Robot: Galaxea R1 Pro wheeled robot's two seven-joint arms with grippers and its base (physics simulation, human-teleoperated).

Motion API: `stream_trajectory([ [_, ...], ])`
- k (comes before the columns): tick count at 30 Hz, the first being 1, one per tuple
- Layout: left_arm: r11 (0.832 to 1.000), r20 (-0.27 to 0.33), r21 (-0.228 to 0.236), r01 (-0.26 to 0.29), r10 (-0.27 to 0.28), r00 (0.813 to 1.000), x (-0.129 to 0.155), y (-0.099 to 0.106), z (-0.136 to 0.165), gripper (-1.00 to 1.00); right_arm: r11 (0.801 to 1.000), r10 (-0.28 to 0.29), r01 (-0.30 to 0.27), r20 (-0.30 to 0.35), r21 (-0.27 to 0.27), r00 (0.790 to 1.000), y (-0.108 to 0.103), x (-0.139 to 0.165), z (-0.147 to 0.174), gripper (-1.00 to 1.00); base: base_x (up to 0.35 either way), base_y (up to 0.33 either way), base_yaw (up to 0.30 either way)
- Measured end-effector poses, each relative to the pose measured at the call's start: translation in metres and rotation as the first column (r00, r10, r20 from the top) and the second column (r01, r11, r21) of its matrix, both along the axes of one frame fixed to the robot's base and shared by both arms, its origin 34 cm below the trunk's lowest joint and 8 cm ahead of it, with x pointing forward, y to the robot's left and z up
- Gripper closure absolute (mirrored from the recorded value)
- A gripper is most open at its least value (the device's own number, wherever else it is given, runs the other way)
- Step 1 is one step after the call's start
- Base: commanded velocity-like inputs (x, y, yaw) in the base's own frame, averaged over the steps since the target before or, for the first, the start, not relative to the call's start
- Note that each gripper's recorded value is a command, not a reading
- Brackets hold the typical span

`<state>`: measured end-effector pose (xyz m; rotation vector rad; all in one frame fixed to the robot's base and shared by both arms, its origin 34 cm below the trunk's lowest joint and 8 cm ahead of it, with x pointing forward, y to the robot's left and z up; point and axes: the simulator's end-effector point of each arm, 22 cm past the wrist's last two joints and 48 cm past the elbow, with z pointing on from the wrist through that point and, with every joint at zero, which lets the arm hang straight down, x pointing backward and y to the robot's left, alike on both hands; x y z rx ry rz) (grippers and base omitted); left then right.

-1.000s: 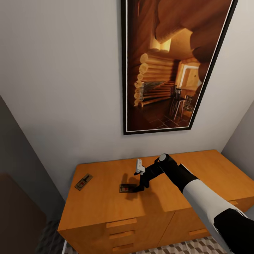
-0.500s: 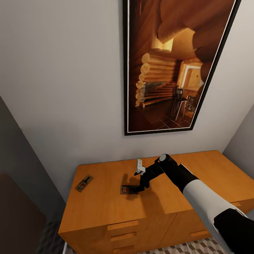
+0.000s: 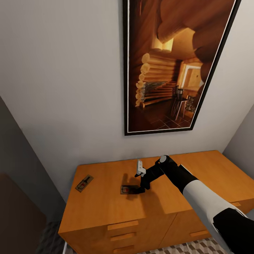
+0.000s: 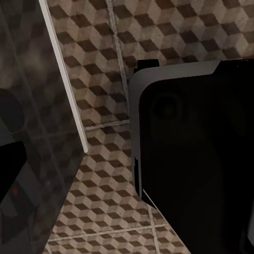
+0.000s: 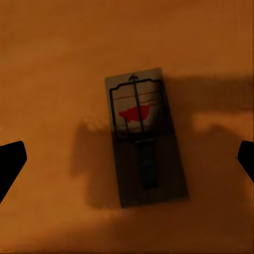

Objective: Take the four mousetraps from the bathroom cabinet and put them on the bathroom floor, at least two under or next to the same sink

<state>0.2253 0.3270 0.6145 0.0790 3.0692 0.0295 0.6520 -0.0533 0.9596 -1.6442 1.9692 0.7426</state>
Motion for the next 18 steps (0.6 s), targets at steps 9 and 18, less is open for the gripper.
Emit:
stream_trajectory([
  [9,1.0,0.0,0.0,0.0,0.0,1.0,0.0,0.0,0.0,-1.0,1.0,0.013,-0.013,-0.008,0.003,1.0,-0.0034,-0.0045,-0.009,-1.0,0.0,0.0,0.0],
  [18,1.0,0.0,0.0,0.0,0.0,1.0,0.0,0.0,0.0,-1.0,1.0,0.017,-0.017,-0.007,0.006,1.0,-0.0034,-0.0049,-0.0096,-1.0,0.0,0.0,0.0],
])
